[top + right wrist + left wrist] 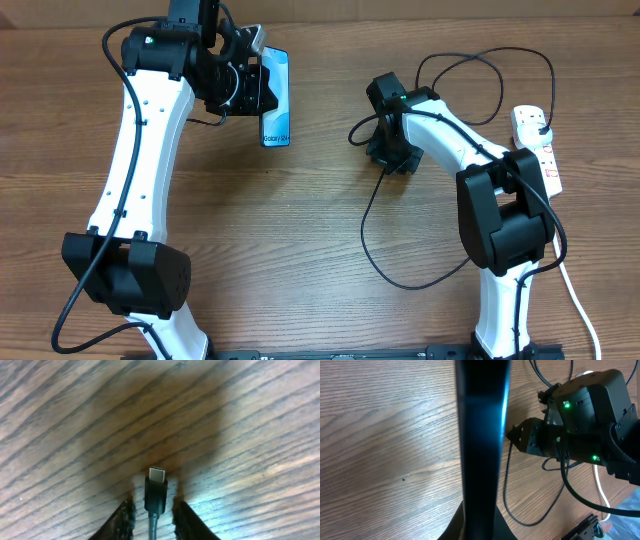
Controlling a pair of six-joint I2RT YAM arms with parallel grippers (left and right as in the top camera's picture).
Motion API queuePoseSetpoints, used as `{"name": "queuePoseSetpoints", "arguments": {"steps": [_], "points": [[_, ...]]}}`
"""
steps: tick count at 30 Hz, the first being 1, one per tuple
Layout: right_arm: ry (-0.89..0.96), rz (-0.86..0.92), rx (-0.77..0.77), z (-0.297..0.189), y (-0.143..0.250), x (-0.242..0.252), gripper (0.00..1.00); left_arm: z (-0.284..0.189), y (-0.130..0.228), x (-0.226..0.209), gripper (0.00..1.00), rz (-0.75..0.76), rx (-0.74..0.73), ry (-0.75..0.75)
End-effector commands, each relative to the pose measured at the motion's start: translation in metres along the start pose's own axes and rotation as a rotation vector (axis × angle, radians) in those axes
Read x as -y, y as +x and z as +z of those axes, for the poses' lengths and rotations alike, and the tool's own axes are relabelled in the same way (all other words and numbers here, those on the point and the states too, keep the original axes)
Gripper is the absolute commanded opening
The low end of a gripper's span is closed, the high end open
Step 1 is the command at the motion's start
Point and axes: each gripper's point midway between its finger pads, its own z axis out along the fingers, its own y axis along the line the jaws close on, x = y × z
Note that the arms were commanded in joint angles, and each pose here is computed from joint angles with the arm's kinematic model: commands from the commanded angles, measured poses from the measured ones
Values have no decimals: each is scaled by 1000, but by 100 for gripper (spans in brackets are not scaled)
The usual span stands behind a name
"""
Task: Plug charger to phone and switch on socket
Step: 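Lower the right gripper and grasp the black cable's USB-C plug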
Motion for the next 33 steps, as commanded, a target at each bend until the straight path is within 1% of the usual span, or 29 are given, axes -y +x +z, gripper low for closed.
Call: {"name": "queuePoseSetpoints", "arguments": {"steps": [1,4,7,18,21,23,24,25,33], "points": [[37,-1,-44,22,7,5,24,-4,-4,6,4,3,18,16],[35,-1,-46,22,7,5,17,-4,-4,6,4,3,18,16],[35,-1,-46,22,7,5,15,-4,-4,6,4,3,18,16],[35,-1,-47,22,8,5,12,-4,-4,6,4,3,18,17],[40,-1,-57,22,10,6,15,-4,-4,6,4,3,18,16],[40,-1,-64,22,11,6,19,-4,-4,6,4,3,19,17],[41,-1,-67,22,12,7,24,-4,-4,6,4,3,18,16],[41,-1,-69,21,12,7,25,-4,-4,6,4,3,18,17],[59,-1,-91,21,18,11,25,-4,-4,6,4,3,18,17]]}}
